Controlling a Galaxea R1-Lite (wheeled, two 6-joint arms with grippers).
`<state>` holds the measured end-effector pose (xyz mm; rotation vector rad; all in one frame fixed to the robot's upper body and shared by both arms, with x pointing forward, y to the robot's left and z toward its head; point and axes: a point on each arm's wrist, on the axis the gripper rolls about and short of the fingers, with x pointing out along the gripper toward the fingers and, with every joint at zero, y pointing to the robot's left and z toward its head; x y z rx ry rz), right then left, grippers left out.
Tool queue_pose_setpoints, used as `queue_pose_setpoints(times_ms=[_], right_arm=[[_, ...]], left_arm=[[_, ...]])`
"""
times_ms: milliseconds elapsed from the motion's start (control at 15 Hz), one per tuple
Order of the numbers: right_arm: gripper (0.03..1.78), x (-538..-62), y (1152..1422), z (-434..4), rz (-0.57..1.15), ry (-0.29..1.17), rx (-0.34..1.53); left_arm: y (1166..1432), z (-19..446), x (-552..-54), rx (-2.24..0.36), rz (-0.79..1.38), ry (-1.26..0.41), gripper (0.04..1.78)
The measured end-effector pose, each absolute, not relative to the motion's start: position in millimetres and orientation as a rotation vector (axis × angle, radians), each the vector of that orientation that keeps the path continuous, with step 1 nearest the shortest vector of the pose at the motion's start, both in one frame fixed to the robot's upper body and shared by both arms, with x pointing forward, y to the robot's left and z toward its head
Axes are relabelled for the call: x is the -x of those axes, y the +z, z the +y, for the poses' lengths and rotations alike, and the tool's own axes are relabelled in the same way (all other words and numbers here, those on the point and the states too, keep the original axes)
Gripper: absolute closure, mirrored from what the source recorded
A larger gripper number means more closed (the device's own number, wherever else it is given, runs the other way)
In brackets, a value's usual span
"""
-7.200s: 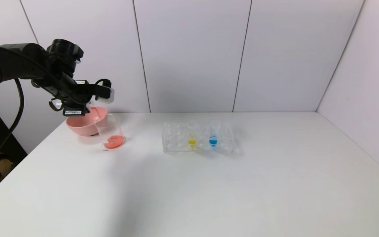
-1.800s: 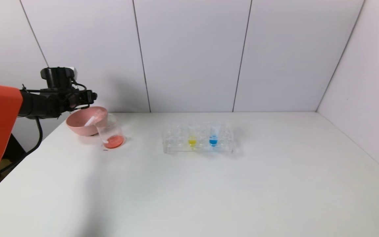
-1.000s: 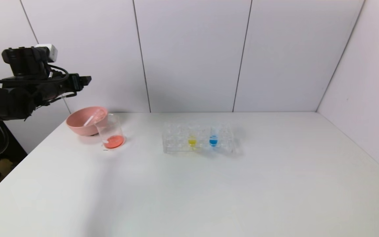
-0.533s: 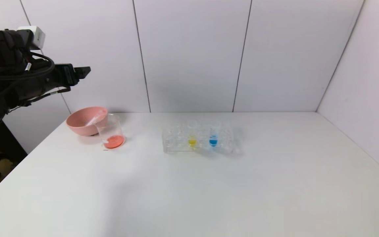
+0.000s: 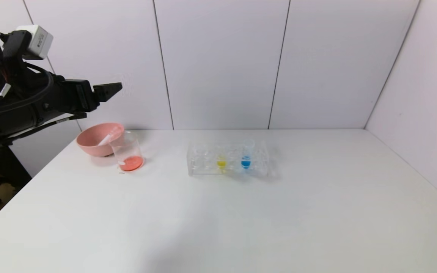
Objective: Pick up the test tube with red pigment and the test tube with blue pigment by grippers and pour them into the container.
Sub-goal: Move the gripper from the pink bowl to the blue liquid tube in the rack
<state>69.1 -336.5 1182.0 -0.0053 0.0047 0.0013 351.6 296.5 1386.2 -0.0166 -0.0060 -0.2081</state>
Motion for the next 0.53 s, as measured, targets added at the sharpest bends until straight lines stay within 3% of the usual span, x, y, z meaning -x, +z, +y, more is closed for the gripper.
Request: queue_pose_setpoints(times_ms=[533], right_arm=[[0.04, -69.1, 1182.0, -336.5, 0.005, 0.003, 0.005]], left_arm=[[1371.2, 248.7, -309.3, 0.012, 0.027, -0.430, 0.05]])
